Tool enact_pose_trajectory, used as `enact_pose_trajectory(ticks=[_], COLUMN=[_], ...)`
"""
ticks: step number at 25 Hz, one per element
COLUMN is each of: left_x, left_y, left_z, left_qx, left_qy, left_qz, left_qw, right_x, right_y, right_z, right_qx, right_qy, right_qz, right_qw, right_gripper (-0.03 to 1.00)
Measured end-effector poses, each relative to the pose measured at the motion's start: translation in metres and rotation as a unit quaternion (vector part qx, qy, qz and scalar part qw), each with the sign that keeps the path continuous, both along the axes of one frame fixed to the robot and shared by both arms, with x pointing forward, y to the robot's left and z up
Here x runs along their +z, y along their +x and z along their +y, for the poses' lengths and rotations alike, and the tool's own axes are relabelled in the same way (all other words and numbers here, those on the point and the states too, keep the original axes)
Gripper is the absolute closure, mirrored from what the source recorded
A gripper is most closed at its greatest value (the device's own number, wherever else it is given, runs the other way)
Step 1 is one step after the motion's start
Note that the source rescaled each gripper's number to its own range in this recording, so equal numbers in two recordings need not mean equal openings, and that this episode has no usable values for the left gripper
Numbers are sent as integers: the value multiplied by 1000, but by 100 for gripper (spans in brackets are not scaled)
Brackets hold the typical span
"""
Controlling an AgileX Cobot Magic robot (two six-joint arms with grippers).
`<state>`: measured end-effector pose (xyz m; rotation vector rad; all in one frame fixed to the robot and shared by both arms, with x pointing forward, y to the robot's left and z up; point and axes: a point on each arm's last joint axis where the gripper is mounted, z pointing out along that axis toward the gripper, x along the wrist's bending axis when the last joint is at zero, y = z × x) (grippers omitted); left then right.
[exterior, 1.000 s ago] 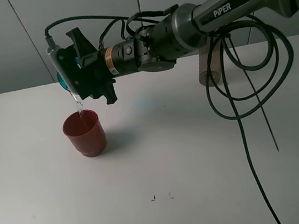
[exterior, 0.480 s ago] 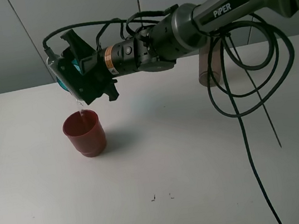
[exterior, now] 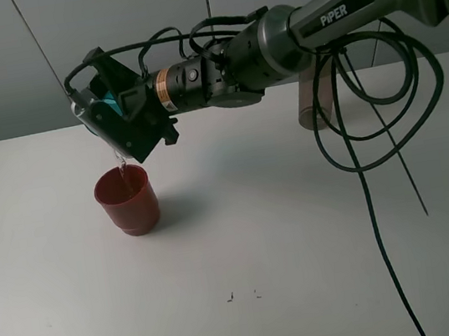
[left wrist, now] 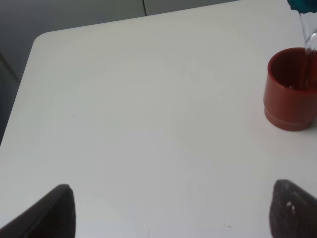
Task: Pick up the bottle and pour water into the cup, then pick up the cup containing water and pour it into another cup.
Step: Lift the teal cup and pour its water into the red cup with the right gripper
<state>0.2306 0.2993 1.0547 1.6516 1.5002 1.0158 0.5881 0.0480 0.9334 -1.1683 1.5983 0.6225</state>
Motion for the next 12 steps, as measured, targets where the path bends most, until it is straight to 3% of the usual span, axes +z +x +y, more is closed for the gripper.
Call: enact_pose_trajectory(ticks=[12], left_x=[0], left_y=[0], left_z=[0], left_qx=[0], left_qy=[1], left_qz=[0], left_qw=[1000], right_x=[8], right_y=[-2], right_z=[4], right_qx=[34], right_qy=[24], right_qz=[-51], right_qw=[998], right_gripper=[88])
